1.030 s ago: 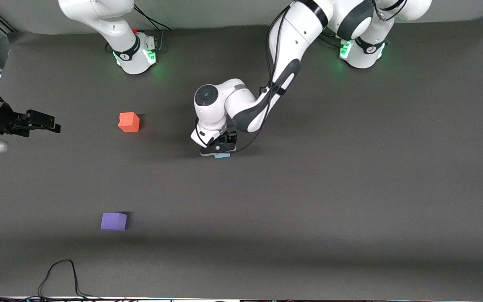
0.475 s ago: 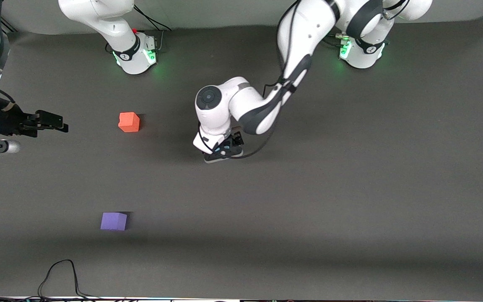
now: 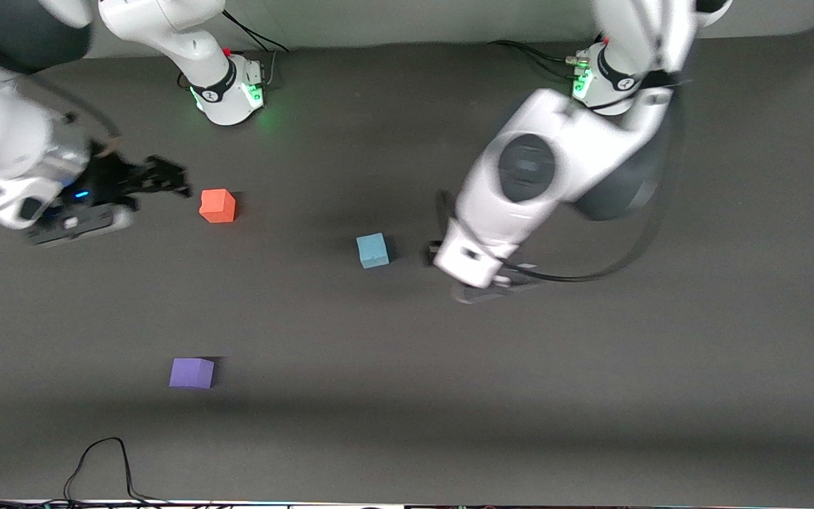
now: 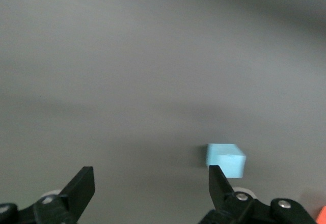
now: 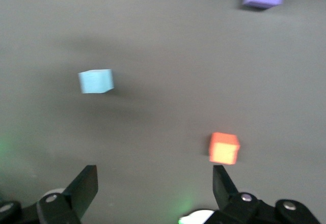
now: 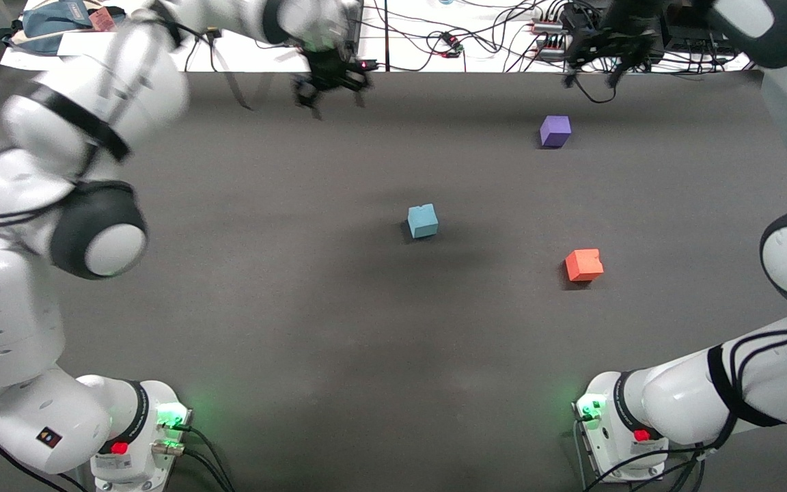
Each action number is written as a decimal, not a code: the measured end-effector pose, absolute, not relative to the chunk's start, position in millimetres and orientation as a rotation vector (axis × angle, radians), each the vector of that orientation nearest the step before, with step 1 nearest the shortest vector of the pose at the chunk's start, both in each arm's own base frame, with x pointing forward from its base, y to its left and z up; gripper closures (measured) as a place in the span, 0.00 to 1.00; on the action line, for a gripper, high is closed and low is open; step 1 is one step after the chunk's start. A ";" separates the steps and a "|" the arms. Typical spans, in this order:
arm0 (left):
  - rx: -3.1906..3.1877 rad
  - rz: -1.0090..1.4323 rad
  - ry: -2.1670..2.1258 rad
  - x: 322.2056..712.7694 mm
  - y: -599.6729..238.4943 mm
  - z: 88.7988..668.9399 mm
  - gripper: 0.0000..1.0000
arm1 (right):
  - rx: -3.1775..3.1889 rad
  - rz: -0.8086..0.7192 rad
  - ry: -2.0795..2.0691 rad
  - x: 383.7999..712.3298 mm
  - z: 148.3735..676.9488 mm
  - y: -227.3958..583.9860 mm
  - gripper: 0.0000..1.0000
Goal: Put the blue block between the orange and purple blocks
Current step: 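Raise the left gripper away while the right gripper reaches the blue cube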
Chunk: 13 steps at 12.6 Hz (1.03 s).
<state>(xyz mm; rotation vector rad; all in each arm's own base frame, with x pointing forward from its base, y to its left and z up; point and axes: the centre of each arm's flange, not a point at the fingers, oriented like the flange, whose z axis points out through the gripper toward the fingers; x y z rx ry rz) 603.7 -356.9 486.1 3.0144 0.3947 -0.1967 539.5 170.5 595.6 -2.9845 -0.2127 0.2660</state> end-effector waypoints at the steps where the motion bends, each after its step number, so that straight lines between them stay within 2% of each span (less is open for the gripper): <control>1: 3.019 -0.223 0.374 611.9 -309.2 492.6 0.00 | -2.991 0.268 -0.201 526.1 597.6 209.5 0.00; 3: 3.017 -0.249 0.335 615.0 -218.5 508.3 0.00 | -3.008 0.258 -0.178 500.3 596.5 274.6 0.00; 7: 3.043 -0.242 0.207 579.4 -106.0 535.7 0.00 | -3.026 0.254 -0.169 469.7 564.0 346.9 0.00; 10: 3.058 -0.209 0.144 565.2 -26.2 545.7 0.00 | -3.025 0.204 -0.106 467.4 507.2 367.3 0.00; 13: 3.091 -0.174 0.124 560.6 -9.9 556.6 0.00 | -3.020 0.127 -0.070 469.6 432.1 371.9 0.00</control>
